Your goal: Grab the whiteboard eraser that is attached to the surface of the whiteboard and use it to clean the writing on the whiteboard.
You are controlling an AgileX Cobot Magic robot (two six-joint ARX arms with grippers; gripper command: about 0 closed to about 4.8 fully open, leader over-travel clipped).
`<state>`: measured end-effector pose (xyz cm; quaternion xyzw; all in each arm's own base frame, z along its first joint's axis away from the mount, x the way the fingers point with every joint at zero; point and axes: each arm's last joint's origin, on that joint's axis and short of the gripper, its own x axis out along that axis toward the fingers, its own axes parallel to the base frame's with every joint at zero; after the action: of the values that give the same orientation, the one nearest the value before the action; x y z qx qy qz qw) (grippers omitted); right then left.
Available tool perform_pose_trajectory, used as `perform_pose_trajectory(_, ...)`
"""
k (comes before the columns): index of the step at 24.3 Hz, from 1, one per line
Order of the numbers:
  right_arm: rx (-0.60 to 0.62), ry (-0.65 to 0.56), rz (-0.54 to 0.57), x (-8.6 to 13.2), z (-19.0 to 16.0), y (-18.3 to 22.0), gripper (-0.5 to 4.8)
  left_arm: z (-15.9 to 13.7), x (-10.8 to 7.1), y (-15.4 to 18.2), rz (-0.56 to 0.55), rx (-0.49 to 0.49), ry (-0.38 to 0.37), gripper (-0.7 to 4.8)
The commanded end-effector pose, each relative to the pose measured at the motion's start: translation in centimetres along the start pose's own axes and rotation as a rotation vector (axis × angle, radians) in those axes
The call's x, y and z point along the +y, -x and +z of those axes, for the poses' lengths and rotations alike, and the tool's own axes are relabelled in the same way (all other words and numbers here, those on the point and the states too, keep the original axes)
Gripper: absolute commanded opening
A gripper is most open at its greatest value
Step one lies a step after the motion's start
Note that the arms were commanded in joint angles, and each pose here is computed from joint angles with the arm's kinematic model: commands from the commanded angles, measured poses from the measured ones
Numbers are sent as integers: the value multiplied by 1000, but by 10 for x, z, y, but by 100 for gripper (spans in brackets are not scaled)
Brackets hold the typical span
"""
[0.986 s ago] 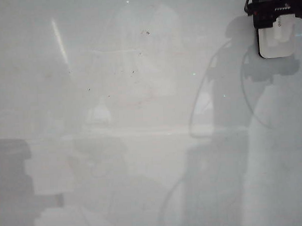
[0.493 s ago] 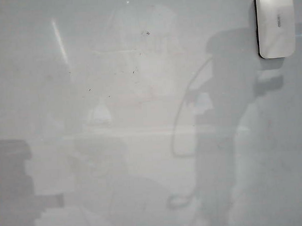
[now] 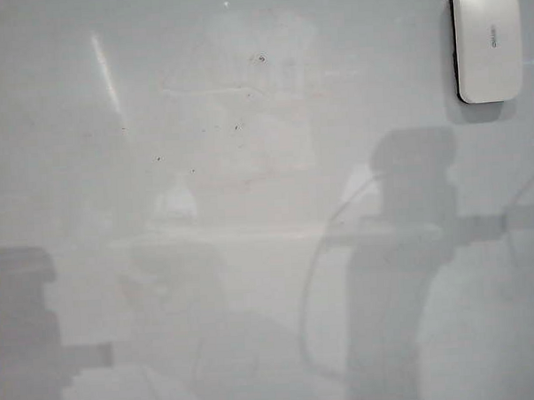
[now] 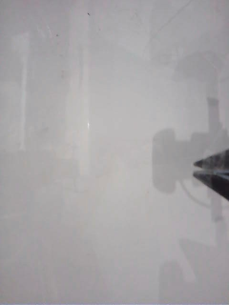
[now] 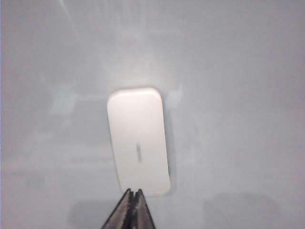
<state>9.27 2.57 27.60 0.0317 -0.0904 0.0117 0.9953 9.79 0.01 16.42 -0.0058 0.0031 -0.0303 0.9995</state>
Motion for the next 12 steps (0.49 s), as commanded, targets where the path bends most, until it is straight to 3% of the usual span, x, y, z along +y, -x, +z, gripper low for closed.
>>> perform_pose_trajectory(1, -34, -18, 8, -2, 1, 7, 0, 2, 0, 0, -5, -12, -9, -5)
perform_pose_trajectory(12, -83, 5, -14, -9, 6, 24, -1, 2, 0, 0, -5, -12, -9, -5)
